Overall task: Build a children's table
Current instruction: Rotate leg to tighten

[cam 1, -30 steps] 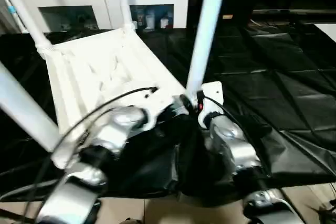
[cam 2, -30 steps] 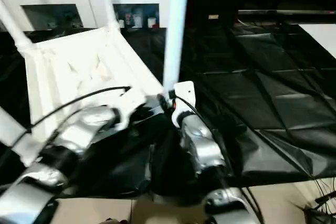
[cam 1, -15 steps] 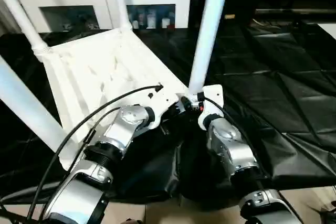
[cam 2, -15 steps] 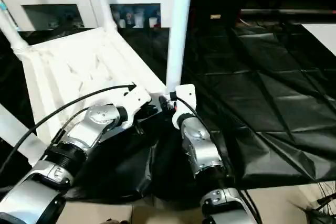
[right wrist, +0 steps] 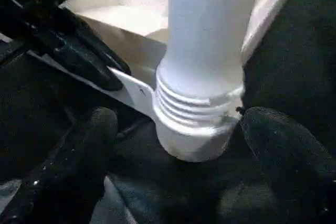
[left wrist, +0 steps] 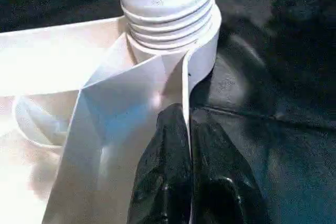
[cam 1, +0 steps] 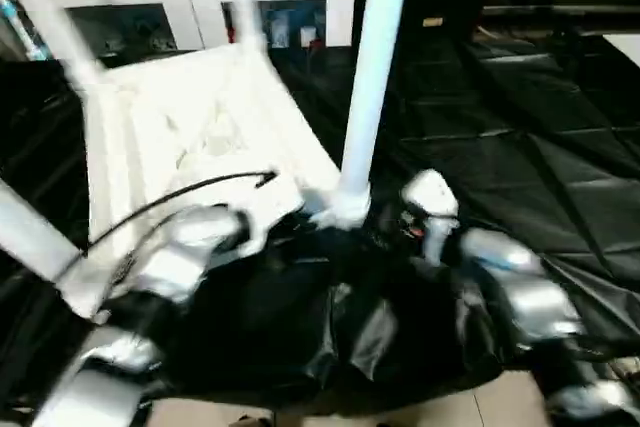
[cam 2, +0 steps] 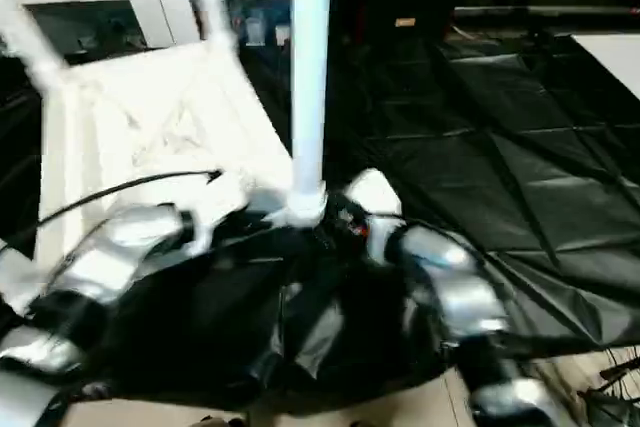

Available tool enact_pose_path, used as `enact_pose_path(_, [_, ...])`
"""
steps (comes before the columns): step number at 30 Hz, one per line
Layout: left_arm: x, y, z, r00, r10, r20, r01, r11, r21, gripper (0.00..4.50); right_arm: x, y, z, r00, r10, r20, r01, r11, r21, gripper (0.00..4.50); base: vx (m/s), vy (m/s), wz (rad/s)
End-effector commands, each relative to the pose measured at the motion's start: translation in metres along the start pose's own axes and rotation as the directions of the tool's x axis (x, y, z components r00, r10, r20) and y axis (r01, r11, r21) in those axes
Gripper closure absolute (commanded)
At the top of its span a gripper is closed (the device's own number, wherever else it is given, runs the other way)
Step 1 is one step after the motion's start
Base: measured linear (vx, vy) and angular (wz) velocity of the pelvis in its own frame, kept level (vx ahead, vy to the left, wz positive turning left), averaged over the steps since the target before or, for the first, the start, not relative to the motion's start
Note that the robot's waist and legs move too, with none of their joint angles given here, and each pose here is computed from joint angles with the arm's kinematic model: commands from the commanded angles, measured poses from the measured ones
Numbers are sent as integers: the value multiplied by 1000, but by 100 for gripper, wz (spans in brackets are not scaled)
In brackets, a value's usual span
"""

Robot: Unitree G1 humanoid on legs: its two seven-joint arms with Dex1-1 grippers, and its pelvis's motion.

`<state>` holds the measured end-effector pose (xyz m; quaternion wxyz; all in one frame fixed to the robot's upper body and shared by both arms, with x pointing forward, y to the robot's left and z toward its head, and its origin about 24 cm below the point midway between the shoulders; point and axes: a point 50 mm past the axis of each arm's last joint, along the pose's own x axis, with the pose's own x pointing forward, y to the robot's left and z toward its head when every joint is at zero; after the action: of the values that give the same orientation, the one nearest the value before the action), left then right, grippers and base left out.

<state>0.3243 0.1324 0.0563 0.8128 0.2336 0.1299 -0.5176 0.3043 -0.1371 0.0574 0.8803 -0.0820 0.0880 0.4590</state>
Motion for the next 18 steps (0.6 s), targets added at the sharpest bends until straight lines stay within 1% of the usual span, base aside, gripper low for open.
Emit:
enact_pose_path(1, [0,-17,-17,995,-97,-22,95,994,-57,450,-1,-1,6,999,34,6,-33,999,-31,35,0,0,0])
enact_pose_path(6, [-4,-20,-15,991,-136,-8,135,990,-50,450,0,-6,9,1000,26,7,-26,999,-40,35,0,0,0])
enact_pose_path(11, [-3,-24,-10,986,-165,15,165,985,-48,450,4,-8,9,1000,19,-9,-20,997,-80,35,0,0,0])
enact_pose_path(18, [-1,-27,-8,982,-189,16,189,981,-41,450,8,-2,8,996,87,-7,-87,993,-78,35,0,0,0])
